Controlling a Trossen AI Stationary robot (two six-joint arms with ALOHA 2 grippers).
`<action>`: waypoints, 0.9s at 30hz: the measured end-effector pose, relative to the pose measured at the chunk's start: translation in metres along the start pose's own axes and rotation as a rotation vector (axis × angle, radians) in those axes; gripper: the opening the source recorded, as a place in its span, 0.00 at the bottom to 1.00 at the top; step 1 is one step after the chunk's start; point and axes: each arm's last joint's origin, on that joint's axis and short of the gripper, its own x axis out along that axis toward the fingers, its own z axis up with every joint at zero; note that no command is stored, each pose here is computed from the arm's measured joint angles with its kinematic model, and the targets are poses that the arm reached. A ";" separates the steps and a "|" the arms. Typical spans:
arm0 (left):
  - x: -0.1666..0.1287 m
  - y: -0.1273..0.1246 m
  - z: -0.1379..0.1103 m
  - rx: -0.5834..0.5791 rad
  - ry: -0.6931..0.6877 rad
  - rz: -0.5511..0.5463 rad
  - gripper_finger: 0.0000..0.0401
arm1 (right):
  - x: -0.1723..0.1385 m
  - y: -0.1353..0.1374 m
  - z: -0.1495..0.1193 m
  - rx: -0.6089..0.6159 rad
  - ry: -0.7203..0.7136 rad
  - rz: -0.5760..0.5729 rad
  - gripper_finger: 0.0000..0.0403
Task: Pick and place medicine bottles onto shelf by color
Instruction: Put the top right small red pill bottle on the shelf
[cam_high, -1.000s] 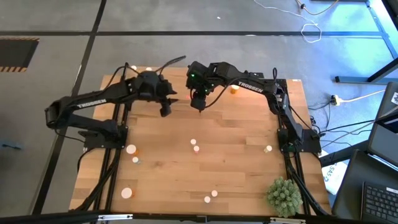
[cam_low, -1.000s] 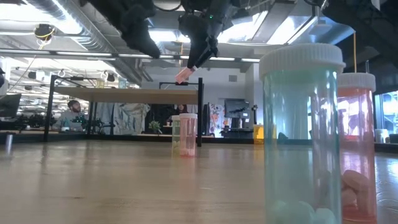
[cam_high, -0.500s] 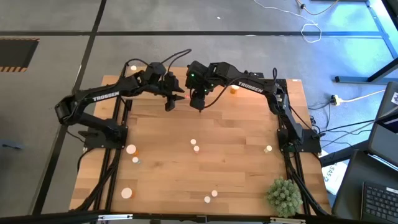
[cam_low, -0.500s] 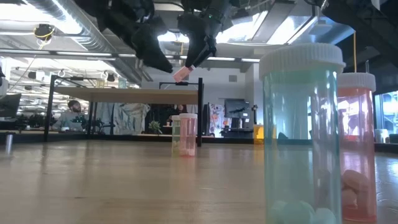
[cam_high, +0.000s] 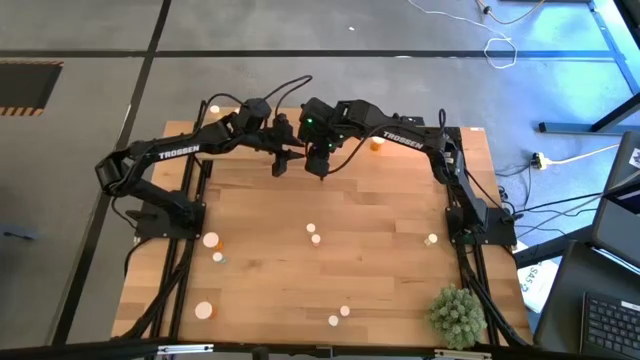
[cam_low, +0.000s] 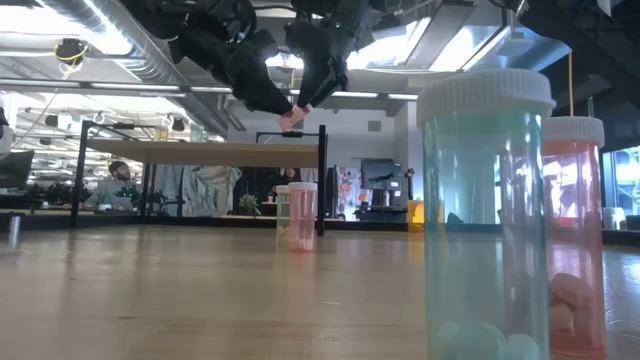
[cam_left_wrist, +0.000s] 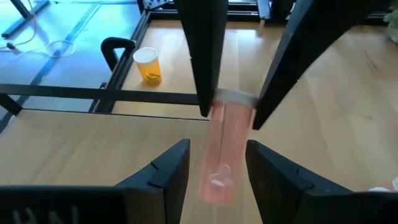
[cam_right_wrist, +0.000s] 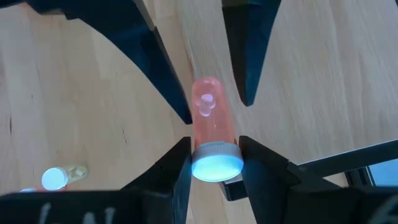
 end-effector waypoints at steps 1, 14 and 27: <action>0.000 0.000 0.000 0.000 0.000 0.000 0.38 | 0.000 0.000 0.000 0.000 0.000 0.000 0.31; 0.008 0.002 -0.006 -0.013 0.025 0.000 0.38 | 0.000 0.000 0.001 0.000 -0.008 0.000 0.31; 0.015 0.001 -0.003 0.021 -0.020 0.001 0.37 | 0.000 0.000 0.001 0.004 -0.008 -0.001 0.31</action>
